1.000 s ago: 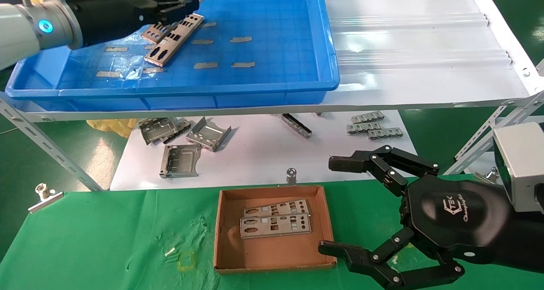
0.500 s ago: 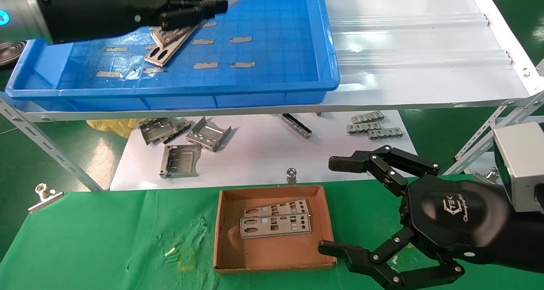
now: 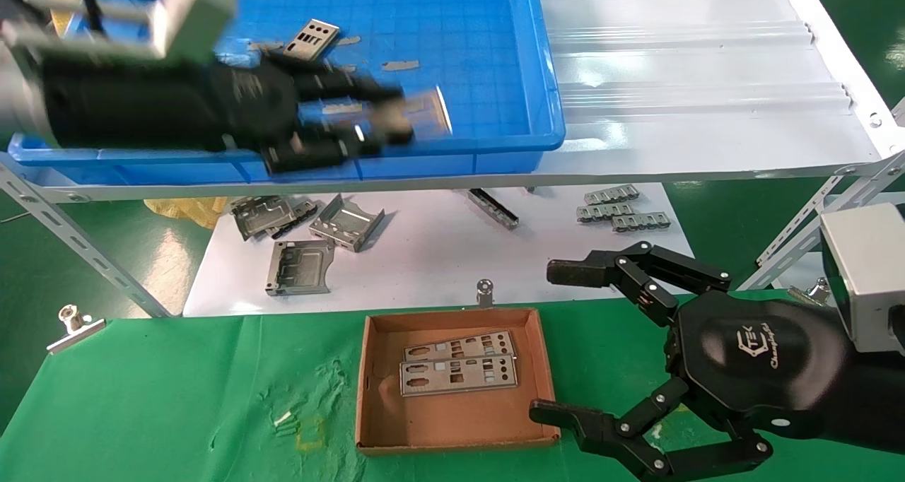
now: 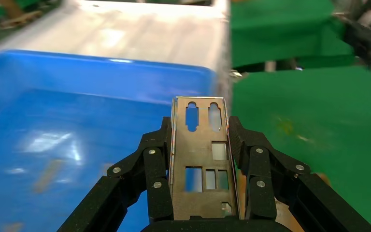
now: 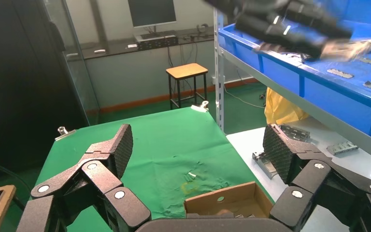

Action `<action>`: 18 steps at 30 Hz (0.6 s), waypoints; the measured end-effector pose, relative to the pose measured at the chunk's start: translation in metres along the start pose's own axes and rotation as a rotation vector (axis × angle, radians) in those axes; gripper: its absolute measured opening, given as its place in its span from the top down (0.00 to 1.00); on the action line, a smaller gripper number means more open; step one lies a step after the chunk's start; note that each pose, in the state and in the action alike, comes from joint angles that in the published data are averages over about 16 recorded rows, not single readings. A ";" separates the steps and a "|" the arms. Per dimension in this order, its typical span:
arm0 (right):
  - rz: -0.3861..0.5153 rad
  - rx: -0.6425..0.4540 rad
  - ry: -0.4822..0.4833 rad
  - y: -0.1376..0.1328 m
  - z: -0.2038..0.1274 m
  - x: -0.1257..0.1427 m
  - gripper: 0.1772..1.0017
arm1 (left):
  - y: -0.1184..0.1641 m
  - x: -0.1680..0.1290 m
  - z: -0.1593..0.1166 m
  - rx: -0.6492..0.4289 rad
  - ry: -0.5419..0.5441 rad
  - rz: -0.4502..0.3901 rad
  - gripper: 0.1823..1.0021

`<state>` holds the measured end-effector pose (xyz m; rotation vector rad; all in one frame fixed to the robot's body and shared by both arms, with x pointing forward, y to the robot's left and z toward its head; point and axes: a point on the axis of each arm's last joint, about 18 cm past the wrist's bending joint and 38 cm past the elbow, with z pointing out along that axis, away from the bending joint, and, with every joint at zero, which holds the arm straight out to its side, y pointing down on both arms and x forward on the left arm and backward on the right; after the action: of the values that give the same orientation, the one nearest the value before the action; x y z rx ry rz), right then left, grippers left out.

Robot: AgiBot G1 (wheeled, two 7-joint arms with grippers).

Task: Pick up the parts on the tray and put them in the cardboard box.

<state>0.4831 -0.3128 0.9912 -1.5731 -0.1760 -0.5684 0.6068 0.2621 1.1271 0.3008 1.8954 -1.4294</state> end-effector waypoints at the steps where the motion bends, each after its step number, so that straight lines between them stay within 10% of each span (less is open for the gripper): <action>1: 0.000 0.000 0.000 0.000 0.000 0.000 0.00 | 0.005 0.006 0.003 -0.009 0.018 0.009 0.67; 18: 0.000 0.000 0.000 0.000 0.000 0.000 0.00 | 0.145 0.097 0.114 -0.171 0.132 0.009 0.67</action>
<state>0.4831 -0.3128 0.9912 -1.5731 -0.1760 -0.5684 0.6689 0.1881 0.9423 0.3281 2.1052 -1.2586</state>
